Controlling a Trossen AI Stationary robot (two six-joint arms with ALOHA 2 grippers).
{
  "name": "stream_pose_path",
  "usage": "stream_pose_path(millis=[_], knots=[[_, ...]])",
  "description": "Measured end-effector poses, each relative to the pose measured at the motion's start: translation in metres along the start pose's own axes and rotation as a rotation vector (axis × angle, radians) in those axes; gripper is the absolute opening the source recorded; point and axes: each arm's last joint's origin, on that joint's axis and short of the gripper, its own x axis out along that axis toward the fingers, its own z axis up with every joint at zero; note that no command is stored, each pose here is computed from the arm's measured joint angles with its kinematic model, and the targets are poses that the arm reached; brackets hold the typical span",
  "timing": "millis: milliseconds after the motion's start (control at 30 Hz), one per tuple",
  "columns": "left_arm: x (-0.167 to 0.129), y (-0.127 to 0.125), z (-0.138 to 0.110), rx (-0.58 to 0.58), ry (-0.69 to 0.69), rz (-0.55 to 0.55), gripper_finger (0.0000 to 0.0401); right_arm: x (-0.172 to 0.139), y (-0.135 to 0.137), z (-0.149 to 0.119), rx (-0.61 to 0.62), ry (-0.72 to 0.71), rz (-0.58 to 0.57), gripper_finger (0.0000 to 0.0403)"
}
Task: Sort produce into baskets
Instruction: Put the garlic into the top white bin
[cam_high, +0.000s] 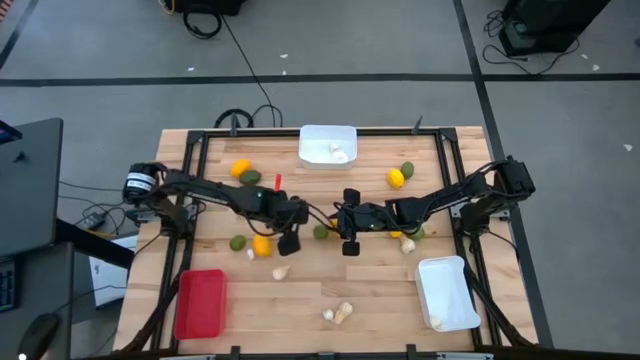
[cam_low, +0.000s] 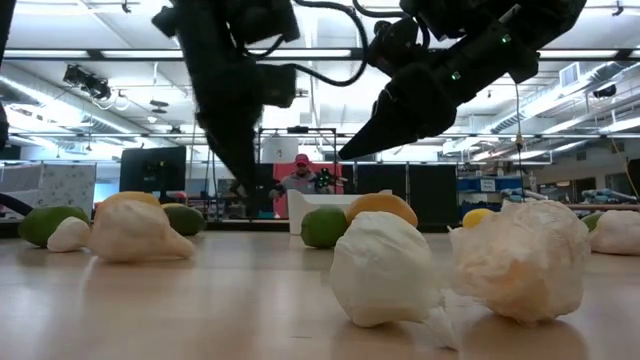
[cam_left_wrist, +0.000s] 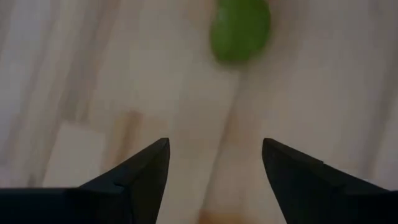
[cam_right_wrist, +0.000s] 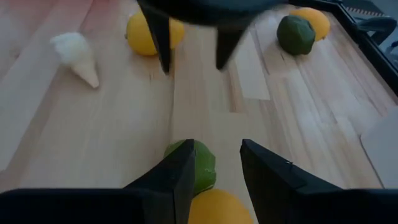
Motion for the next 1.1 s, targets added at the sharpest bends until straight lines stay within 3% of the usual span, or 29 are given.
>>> stream_pose_path(millis=[200,400,500,733,967,1100], knots=[[-0.011,-0.022,-0.025,-0.037,0.241,-0.065,0.0261,0.0,-0.001,0.0,-0.002,-0.002,-0.006,0.0142],[-0.019,-0.037,-0.052,-0.094,0.424,-0.004,0.0261,0.001,-0.003,0.001,0.001,-0.015,-0.01,0.0142],[-0.019,-0.049,-0.054,-0.071,0.392,-0.035,0.0261,0.001,-0.003,0.001,-0.002,-0.014,-0.009,0.0142],[-0.011,-0.088,-0.045,0.135,0.074,-0.235,0.0261,0.001,-0.003,0.001,-0.018,-0.014,-0.007,0.0142],[-0.01,-0.092,-0.048,0.167,-0.023,-0.12,0.028,0.001,-0.003,0.001,-0.024,-0.014,-0.007,0.0142],[-0.005,-0.094,-0.048,0.172,-0.022,-0.127,0.0311,0.001,-0.003,0.001,-0.027,-0.013,-0.007,0.0142]])
